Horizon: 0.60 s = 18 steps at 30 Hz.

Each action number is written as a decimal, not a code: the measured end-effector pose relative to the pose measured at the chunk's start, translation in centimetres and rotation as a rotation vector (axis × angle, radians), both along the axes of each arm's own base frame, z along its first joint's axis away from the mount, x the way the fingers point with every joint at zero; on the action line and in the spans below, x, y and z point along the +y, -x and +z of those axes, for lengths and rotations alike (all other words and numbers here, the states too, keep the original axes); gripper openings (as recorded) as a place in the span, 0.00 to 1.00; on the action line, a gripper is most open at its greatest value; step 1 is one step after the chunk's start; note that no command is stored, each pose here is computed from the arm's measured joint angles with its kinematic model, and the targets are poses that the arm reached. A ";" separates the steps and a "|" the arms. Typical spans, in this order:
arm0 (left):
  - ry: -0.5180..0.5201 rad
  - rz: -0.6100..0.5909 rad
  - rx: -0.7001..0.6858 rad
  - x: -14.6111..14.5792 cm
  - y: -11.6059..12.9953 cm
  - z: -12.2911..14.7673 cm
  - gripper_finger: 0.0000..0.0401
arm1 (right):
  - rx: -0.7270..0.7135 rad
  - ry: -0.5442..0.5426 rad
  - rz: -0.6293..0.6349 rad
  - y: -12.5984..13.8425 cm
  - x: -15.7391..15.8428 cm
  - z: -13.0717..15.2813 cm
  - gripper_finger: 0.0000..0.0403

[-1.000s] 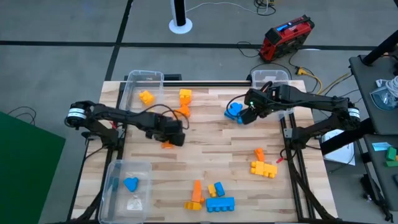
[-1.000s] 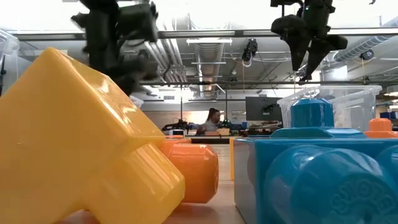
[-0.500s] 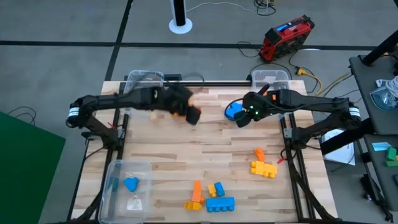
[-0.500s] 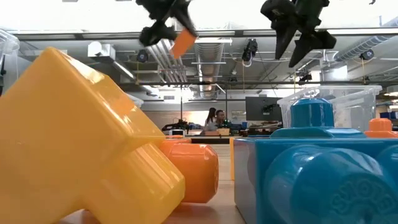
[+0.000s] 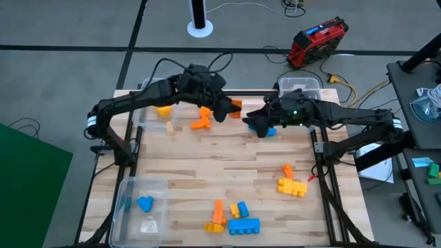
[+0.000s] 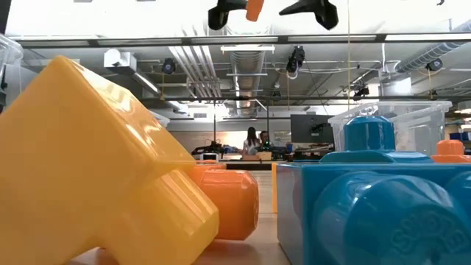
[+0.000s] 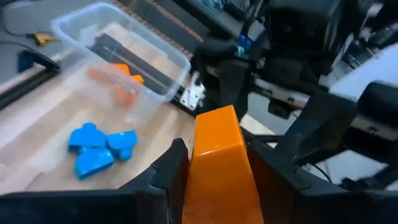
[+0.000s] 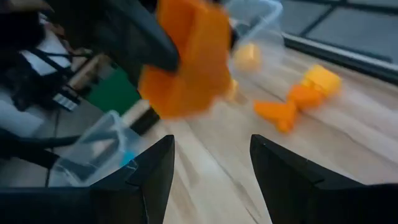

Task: Sort blocks
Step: Put the middle left orange game piece into the top right transparent bin

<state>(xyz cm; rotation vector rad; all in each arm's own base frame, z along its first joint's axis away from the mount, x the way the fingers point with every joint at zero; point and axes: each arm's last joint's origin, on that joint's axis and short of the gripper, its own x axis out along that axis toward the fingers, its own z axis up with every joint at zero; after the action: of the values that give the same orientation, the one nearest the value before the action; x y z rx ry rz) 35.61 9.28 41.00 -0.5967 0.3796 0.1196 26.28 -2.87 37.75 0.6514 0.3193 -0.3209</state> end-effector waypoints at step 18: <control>-0.124 -0.221 -0.222 -0.3 -0.3 2.6 0.32 | -0.203 -0.010 0.150 1.0 0.7 3.6 0.75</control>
<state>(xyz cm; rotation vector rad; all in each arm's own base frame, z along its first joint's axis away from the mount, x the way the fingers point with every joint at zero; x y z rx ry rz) 35.92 8.94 43.61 -0.4368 0.2187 -0.1332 25.25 -2.19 41.31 0.6605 0.1744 -0.1088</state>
